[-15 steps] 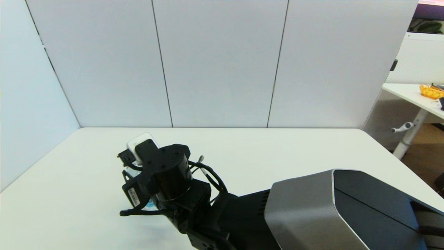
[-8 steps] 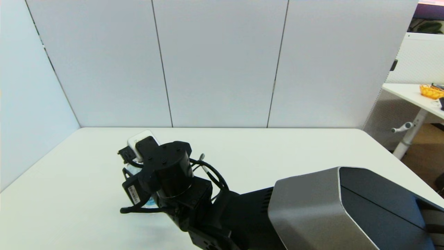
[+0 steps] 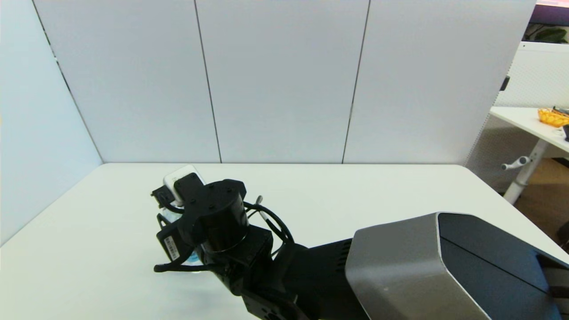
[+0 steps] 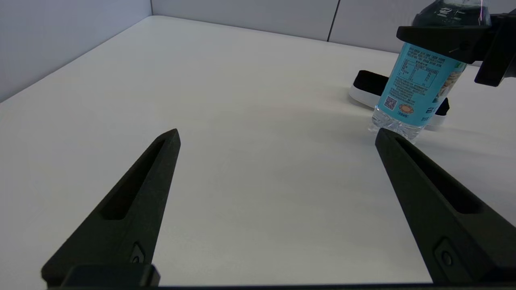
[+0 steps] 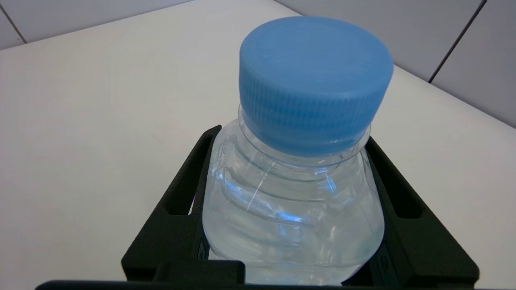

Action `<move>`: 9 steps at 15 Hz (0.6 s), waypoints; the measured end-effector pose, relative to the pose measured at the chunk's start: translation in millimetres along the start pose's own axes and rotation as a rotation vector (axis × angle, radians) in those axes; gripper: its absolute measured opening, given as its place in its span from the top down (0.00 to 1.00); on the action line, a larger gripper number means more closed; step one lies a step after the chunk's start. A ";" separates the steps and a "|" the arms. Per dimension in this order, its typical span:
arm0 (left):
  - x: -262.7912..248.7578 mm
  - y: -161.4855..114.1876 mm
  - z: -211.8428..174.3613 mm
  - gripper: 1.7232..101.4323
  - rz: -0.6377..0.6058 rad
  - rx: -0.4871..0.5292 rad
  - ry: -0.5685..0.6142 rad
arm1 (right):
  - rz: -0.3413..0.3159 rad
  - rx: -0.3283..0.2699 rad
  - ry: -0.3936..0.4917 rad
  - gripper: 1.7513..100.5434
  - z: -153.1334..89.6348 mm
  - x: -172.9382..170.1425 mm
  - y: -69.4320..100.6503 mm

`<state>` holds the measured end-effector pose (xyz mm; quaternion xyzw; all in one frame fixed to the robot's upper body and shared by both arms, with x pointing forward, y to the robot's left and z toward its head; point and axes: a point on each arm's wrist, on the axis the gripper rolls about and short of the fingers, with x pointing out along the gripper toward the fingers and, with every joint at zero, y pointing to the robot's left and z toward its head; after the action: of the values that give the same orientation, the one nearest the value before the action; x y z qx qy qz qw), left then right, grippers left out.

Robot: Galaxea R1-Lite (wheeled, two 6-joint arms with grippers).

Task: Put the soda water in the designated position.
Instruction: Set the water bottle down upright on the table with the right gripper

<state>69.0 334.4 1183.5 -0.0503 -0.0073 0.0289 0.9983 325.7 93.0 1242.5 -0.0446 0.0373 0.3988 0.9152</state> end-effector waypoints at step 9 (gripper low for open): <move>0.0 0.0 0.0 0.04 0.000 0.000 0.000 | -0.001 -0.008 0.020 0.23 -2.6 0.4 0.1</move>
<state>69.0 334.4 1183.5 -0.0503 -0.0073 0.0291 0.9983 325.8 93.1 1239.9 -0.0521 0.0448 0.3981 0.9148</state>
